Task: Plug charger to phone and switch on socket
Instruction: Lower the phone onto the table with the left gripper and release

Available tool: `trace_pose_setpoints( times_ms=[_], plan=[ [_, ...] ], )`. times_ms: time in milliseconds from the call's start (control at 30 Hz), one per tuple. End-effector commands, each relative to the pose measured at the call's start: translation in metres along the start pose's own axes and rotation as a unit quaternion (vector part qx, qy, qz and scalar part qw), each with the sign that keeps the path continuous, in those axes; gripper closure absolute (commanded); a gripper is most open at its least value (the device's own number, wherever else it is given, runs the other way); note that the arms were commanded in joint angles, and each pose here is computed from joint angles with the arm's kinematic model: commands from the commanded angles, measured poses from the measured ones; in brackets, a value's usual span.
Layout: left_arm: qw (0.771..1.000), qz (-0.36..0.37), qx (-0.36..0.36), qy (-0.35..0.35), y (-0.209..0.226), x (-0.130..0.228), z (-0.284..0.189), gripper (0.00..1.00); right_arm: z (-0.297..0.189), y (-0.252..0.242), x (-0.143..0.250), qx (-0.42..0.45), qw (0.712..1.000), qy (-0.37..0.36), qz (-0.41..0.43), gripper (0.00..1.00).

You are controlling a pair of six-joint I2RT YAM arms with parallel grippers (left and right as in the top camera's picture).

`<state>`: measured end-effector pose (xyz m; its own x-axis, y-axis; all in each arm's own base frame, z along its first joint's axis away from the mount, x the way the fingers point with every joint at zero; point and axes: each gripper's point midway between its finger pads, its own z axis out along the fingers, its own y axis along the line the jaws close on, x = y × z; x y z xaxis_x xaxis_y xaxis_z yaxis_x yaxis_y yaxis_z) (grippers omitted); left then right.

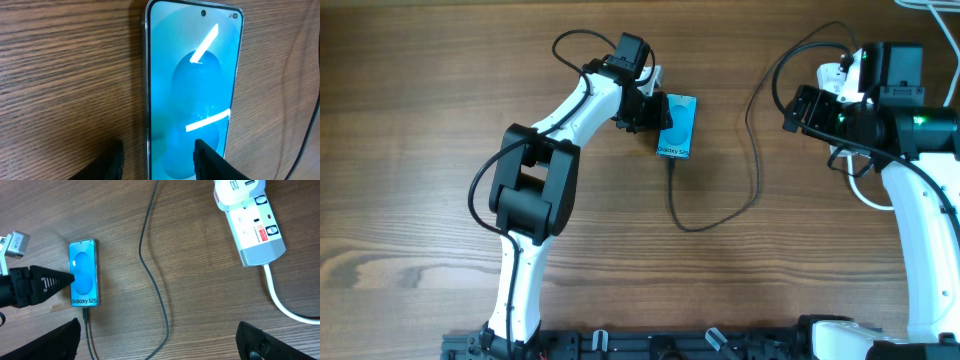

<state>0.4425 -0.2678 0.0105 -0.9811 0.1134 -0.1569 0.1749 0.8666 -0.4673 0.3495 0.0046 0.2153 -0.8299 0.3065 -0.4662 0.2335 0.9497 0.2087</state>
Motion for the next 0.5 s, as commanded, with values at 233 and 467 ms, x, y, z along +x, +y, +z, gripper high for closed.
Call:
trace_pose_setpoints(
  times_ms=[233, 467],
  plan=[
    [0.992, -0.087, -0.021, -0.090, 0.064, -0.041, -0.107, 0.94, -0.006, -0.002, -0.006, 0.007, 1.000, -0.015, -0.001, 0.00],
    [0.983, -0.158, -0.042, -0.085, 0.123, -0.033, -0.133, 0.00, -0.006, -0.002, -0.006, 0.007, 1.000, -0.015, -0.001, 0.00]
  ],
)
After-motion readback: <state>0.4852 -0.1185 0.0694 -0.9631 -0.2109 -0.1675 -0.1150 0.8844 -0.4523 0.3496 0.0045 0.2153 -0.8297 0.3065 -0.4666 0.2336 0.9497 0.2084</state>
